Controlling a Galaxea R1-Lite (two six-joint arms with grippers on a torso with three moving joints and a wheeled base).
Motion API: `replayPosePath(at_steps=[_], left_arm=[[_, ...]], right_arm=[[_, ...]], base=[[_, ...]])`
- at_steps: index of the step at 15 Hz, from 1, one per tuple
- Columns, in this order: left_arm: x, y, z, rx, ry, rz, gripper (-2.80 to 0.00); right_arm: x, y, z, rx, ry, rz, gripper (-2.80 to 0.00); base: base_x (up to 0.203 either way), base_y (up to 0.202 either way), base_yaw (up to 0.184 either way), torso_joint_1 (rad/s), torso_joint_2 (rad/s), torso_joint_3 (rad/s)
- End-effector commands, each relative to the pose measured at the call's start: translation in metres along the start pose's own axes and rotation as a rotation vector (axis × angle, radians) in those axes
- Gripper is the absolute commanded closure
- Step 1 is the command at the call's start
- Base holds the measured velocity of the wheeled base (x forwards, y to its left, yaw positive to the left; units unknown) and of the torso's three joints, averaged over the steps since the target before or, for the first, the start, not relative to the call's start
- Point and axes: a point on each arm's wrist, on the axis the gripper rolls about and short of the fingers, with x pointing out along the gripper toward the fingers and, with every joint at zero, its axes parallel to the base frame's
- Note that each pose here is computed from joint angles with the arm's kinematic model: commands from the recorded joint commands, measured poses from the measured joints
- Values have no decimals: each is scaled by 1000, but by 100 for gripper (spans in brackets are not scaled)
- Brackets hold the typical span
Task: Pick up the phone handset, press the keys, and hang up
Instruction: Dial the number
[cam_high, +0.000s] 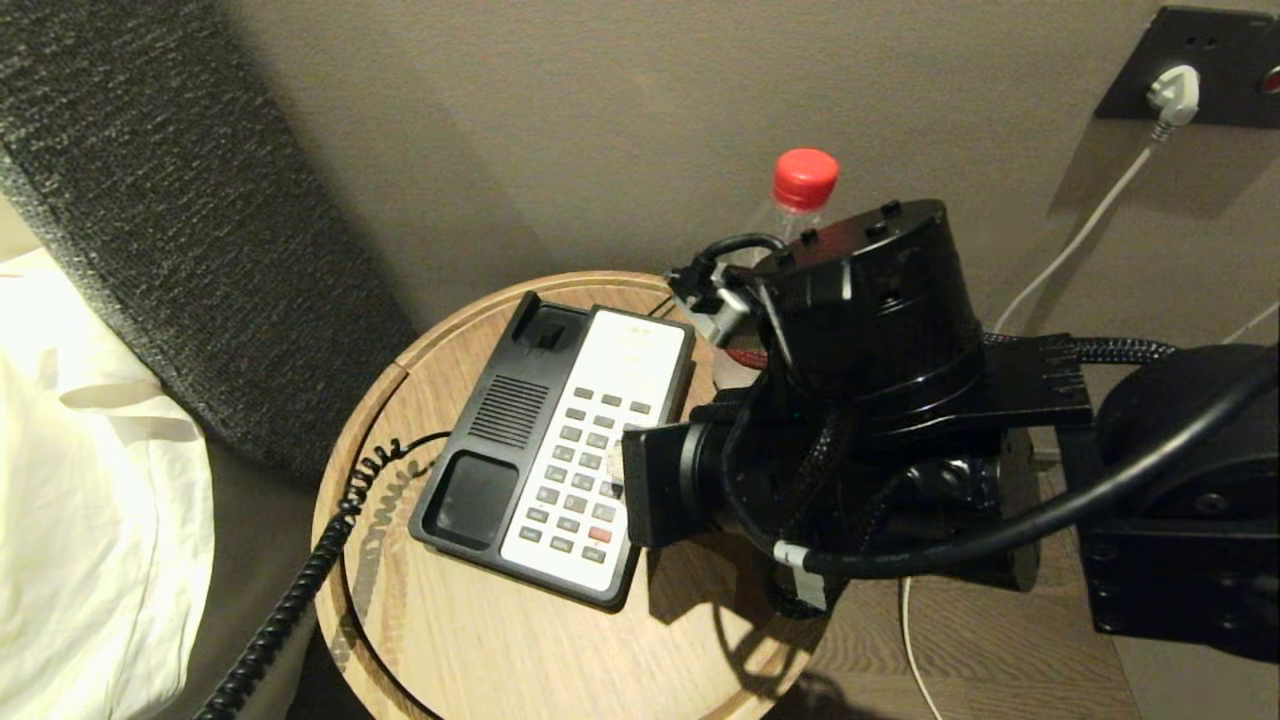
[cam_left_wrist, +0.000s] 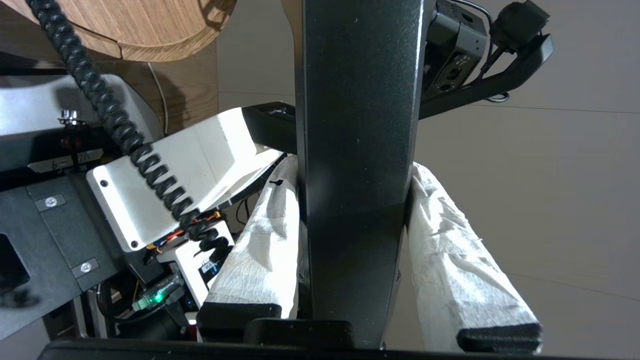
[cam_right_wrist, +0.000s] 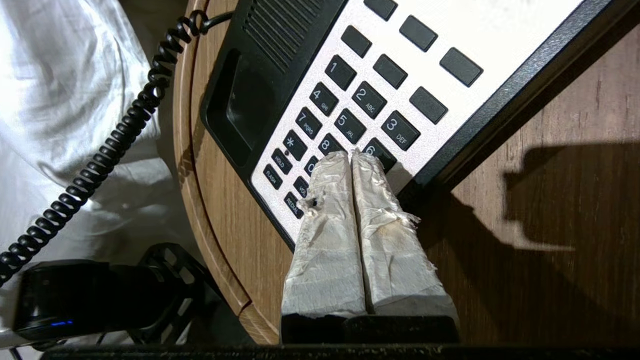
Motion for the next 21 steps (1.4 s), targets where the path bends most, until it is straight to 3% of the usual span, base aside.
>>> replayPosePath(at_steps=[1,7,15,21], left_arm=[[-1,1,-1,-6,2,0,0],[-1,0,-1,-3,-1,-8,0],[-4,5,-5,-5,1,-9,0],[-3,6,-6,-7,3,-9,0]], right_arm=[[4,-3,-1,-4,8,-12,0],[12,-17,3,-21,-4,-71,0],[19,-17,5,-18,-17,-68,0],[0,-9,23,1,-80,-29,0]], base=[[0,0,0,0,0,0],[0,0,0,0,0,0],[0,0,0,0,0,0],[0,0,0,0,0,0]])
